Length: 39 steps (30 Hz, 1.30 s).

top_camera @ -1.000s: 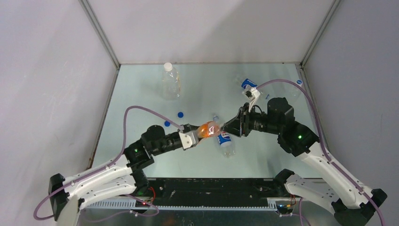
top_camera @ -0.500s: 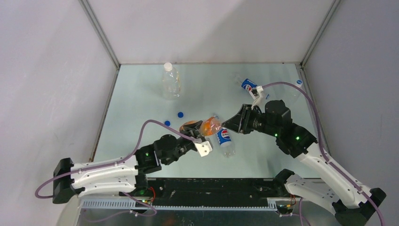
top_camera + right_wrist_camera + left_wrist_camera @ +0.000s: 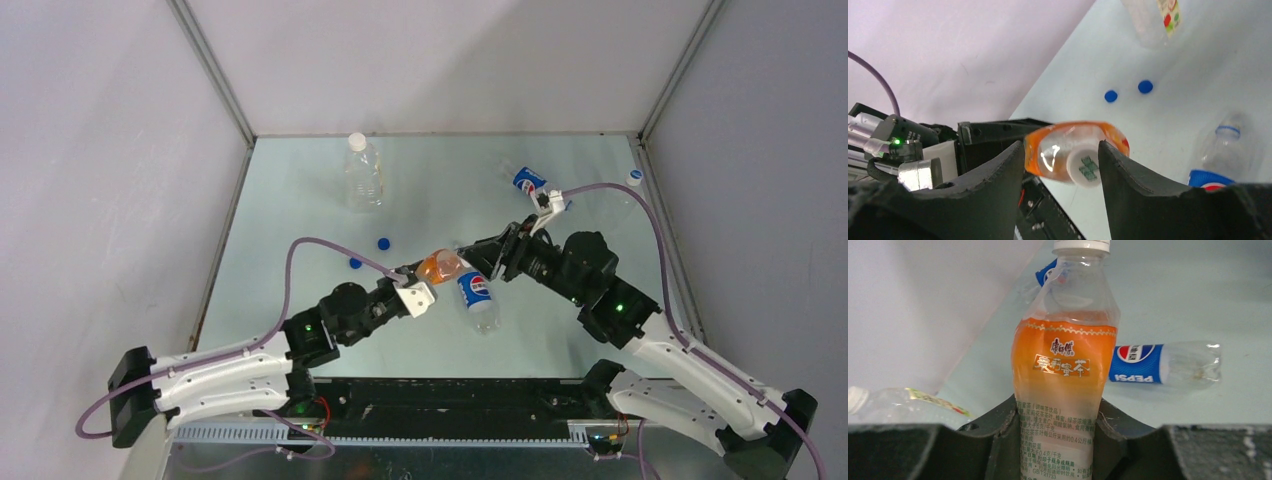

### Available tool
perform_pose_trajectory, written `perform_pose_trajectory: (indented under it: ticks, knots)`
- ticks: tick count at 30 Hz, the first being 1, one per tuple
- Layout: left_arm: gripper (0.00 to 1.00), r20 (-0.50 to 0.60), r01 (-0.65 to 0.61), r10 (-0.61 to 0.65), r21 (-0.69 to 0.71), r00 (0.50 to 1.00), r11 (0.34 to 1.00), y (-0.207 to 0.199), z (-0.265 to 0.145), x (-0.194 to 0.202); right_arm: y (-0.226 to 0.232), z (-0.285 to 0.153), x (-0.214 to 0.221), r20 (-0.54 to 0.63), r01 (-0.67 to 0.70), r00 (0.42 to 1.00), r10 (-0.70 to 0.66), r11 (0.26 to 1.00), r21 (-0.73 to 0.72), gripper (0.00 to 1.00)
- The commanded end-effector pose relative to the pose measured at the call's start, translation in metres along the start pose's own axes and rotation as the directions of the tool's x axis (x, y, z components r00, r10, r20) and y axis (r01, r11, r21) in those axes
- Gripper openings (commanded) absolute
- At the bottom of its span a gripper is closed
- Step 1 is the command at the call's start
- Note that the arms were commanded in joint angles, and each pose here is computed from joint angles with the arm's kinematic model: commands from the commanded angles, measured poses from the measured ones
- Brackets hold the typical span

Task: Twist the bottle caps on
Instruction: Screw the bottle cap onto the plastic bottle.

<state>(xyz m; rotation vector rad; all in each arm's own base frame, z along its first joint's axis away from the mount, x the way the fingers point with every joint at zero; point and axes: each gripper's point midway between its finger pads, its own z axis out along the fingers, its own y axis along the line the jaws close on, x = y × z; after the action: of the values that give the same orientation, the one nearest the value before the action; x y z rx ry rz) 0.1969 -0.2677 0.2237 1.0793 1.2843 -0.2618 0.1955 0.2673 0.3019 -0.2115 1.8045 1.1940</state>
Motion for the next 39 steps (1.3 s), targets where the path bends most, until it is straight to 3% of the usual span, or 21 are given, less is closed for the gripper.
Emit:
perform_pose_trajectory:
  ticks: [1, 10, 14, 17, 21, 23, 24, 26, 31, 33, 37, 39]
  knots:
    - [0.00, 0.155, 0.173, -0.174, 0.020, 0.972, 0.985, 0.003, 0.001, -0.037, 0.016, 0.006, -0.034, 0.180, 0.101, 0.979, -0.094, 0.994, -0.029, 0.58]
    - [0.00, 0.231, 0.282, -0.273, -0.004, 0.934, 0.959, 0.012, 0.000, -0.047, -0.006, 0.006, -0.029, 0.239, 0.102, 0.961, -0.136, 0.983, 0.150, 0.59]
    - [0.00, 0.256, 0.309, -0.300, 0.008, 0.919, 0.951, 0.012, -0.001, -0.053, -0.003, 0.007, -0.022, 0.241, 0.107, 0.961, -0.136, 0.986, 0.130, 0.58]
    - [0.00, 0.271, 0.320, -0.314, 0.021, 0.910, 0.947, 0.011, 0.000, -0.057, 0.009, 0.012, -0.022, 0.257, 0.079, 0.962, -0.098, 0.994, 0.082, 0.52]
    - [0.00, 0.289, 0.344, -0.334, 0.017, 0.897, 0.939, 0.014, 0.000, -0.060, 0.019, 0.018, -0.016, 0.252, 0.071, 0.965, -0.080, 0.996, 0.047, 0.34]
    - [0.01, 0.292, 0.358, -0.344, 0.004, 0.893, 0.934, 0.016, -0.001, -0.060, 0.020, 0.020, -0.010, 0.237, 0.077, 0.968, -0.086, 0.996, 0.046, 0.20]
    - [0.03, 0.293, 0.364, -0.348, 0.002, 0.890, 0.931, 0.017, -0.001, -0.060, 0.019, 0.019, -0.009, 0.235, 0.076, 0.968, -0.087, 0.996, 0.054, 0.06]
    - [0.13, 0.290, 0.381, -0.360, -0.018, 0.887, 0.925, 0.019, -0.003, -0.056, 0.015, 0.017, -0.007, 0.227, 0.084, 0.969, -0.099, 0.994, 0.073, 0.00]
    - [0.63, 0.248, 0.431, -0.396, -0.103, 0.884, 0.897, 0.032, -0.013, -0.040, -0.002, -0.003, -0.023, 0.251, 0.173, 0.944, -0.214, 0.969, 0.177, 0.00]
    - [0.78, 0.202, 0.451, -0.419, -0.156, 0.885, 0.879, 0.036, -0.020, -0.025, -0.016, -0.016, -0.034, 0.249, 0.213, 0.929, -0.275, 0.945, 0.250, 0.00]
    - [0.98, 0.135, 0.451, -0.431, -0.283, 0.892, 0.846, 0.053, -0.038, -0.002, -0.061, -0.053, -0.064, 0.242, 0.241, 0.894, -0.376, 0.861, 0.448, 0.00]
    - [0.99, 0.113, 0.456, -0.448, -0.367, 0.887, 0.811, 0.066, -0.052, 0.010, -0.082, -0.074, -0.079, 0.242, 0.244, 0.872, -0.426, 0.805, 0.541, 0.00]
